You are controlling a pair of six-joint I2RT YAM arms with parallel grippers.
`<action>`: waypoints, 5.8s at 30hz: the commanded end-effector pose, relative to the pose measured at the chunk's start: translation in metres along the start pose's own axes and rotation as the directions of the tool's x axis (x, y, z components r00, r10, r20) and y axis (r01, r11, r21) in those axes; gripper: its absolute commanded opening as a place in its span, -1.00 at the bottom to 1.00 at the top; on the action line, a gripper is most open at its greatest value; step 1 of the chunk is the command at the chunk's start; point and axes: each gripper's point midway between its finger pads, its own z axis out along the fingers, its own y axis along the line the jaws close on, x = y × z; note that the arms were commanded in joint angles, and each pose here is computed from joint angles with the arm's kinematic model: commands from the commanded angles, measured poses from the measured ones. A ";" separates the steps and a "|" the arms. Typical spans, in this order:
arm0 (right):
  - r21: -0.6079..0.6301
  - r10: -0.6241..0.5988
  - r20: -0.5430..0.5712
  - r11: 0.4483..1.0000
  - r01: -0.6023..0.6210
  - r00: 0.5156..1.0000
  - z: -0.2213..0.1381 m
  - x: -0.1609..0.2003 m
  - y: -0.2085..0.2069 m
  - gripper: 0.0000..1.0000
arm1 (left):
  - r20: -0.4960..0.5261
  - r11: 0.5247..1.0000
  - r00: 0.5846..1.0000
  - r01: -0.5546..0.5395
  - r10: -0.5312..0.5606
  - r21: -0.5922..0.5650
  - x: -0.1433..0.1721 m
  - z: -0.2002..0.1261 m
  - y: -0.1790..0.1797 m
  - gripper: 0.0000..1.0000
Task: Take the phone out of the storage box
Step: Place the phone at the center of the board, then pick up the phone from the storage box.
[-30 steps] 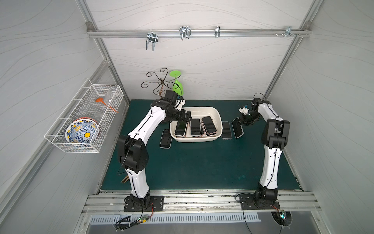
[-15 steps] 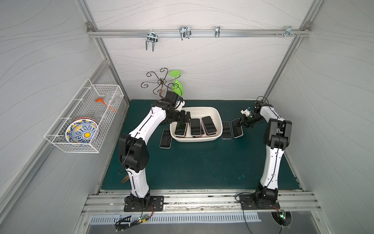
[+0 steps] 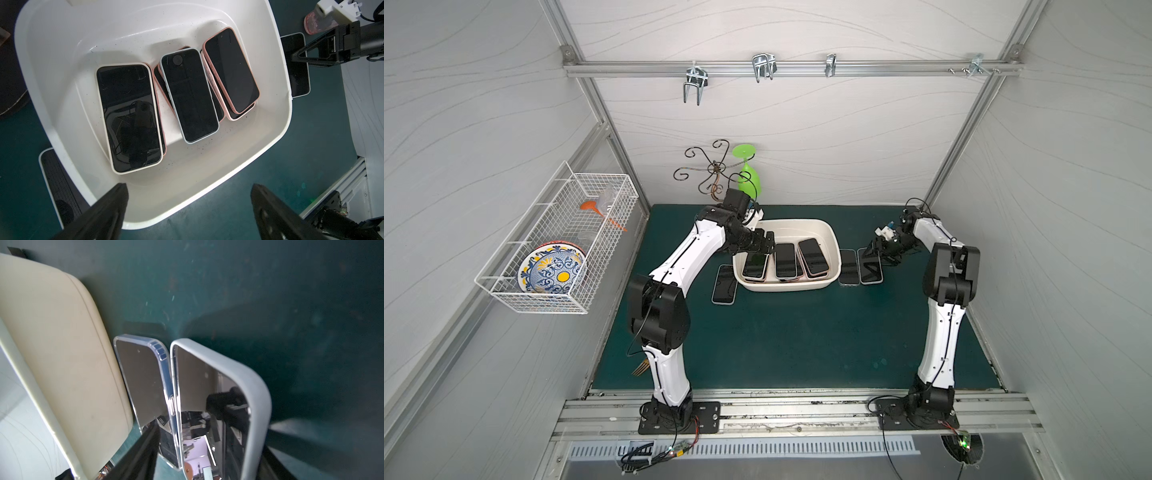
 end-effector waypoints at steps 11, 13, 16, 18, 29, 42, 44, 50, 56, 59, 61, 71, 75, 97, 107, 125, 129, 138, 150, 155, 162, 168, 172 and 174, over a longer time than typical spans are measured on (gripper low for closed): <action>0.231 -0.100 0.153 0.971 0.063 0.983 -0.067 -0.013 0.017 0.88 | 0.043 0.999 0.998 0.035 -0.035 -0.015 -0.007 0.001 -0.006 0.99; 0.247 -0.174 0.170 0.960 0.129 0.970 -0.075 -0.010 0.045 0.90 | 0.025 0.997 0.999 0.038 -0.037 -0.068 -0.007 0.005 -0.002 0.99; 0.317 -0.300 0.169 0.918 0.236 0.939 -0.083 0.001 0.088 0.97 | 0.014 0.989 0.998 0.063 -0.062 -0.133 -0.006 0.007 0.009 0.99; 0.338 -0.378 0.180 0.891 0.304 0.908 -0.084 0.009 0.123 0.97 | 0.028 0.984 0.996 0.086 -0.083 -0.154 -0.007 0.005 0.014 0.99; 0.385 -0.659 0.117 0.720 0.578 0.743 -0.012 0.038 0.246 0.97 | 0.148 0.975 0.976 0.177 -0.157 -0.133 0.008 -0.039 0.030 0.99; 0.402 -0.670 -0.010 0.677 0.617 0.742 0.070 0.013 0.230 0.97 | 0.152 0.975 0.972 0.194 -0.177 -0.105 0.023 -0.051 0.037 0.99; 0.389 -0.660 -0.028 0.685 0.616 0.751 0.080 0.014 0.226 0.97 | 0.146 0.975 0.972 0.197 -0.181 -0.103 0.024 -0.049 0.038 0.98; 0.408 -0.643 -0.062 0.682 0.607 0.763 0.095 0.014 0.211 0.97 | 0.133 0.975 0.973 0.200 -0.186 -0.098 0.027 -0.045 0.042 0.99; 0.422 -0.637 -0.095 0.670 0.611 0.765 0.101 0.016 0.201 0.97 | 0.124 0.974 0.973 0.209 -0.197 -0.092 0.029 -0.041 0.045 0.99; 0.424 -0.632 -0.109 0.669 0.611 0.767 0.103 0.017 0.195 0.97 | 0.124 0.974 0.972 0.210 -0.198 -0.088 0.030 -0.040 0.045 0.99; 0.439 -0.628 -0.116 0.663 0.607 0.770 0.103 0.016 0.190 0.97 | 0.123 0.974 0.972 0.211 -0.200 -0.086 0.030 -0.040 0.045 0.99; 0.459 -0.615 -0.137 0.656 0.600 0.777 0.103 0.017 0.181 0.97 | 0.115 0.974 0.973 0.209 -0.198 -0.084 0.032 -0.037 0.045 0.99; 0.461 -0.603 -0.152 0.657 0.596 0.783 0.105 0.019 0.175 0.97 | 0.112 0.974 0.973 0.210 -0.200 -0.083 0.032 -0.036 0.045 0.98; 0.454 -0.556 -0.156 0.694 0.559 0.817 0.113 0.017 0.164 0.77 | 0.109 0.975 0.975 0.203 -0.192 -0.093 0.034 -0.036 0.047 0.98; 0.463 -0.544 -0.139 0.703 0.540 0.828 0.106 0.015 0.166 0.15 | 0.113 0.975 0.976 0.199 -0.188 -0.095 0.034 -0.038 0.047 0.97; 0.306 -0.569 0.162 0.806 0.507 0.806 0.015 0.003 0.260 -1.00 | 0.193 0.961 0.949 0.219 -0.251 0.171 0.007 -0.052 0.003 0.97; 0.222 -0.535 0.210 0.841 0.493 0.818 -0.005 0.008 0.279 -1.00 | 0.223 0.902 0.914 0.250 -0.340 0.353 -0.002 -0.054 -0.020 0.99; 0.029 -0.460 0.204 0.885 0.464 0.864 -0.019 0.038 0.315 -1.00 | 0.282 0.856 0.902 0.158 -0.328 0.492 -0.004 -0.032 -0.087 0.99; -0.050 -0.428 0.173 0.896 0.441 0.887 -0.027 0.072 0.332 -1.00 | 0.257 0.879 0.914 0.176 -0.312 0.443 -0.001 0.016 -0.107 0.77; -0.073 -0.426 0.149 0.895 0.440 0.892 -0.025 0.083 0.335 -1.00 | 0.281 0.891 0.911 0.166 -0.303 0.423 -0.007 0.017 -0.107 0.69; -0.093 -0.425 0.126 0.895 0.437 0.896 -0.018 0.092 0.337 -1.00 | 0.279 0.890 0.913 0.158 -0.296 0.428 -0.008 0.019 -0.112 0.38; -0.118 -0.410 0.125 0.898 0.424 0.903 -0.016 0.092 0.341 -1.00 | 0.261 0.885 0.918 0.165 -0.300 0.436 -0.005 0.024 -0.115 -0.10; -0.144 -0.406 0.116 0.896 0.420 0.907 -0.015 0.095 0.345 -1.00 | 0.259 0.885 0.917 0.170 -0.302 0.433 -0.005 0.025 -0.115 -0.28; -0.151 -0.404 0.107 0.896 0.417 0.908 -0.014 0.097 0.344 -1.00 | 0.261 0.885 0.916 0.170 -0.304 0.433 -0.007 0.022 -0.115 -0.42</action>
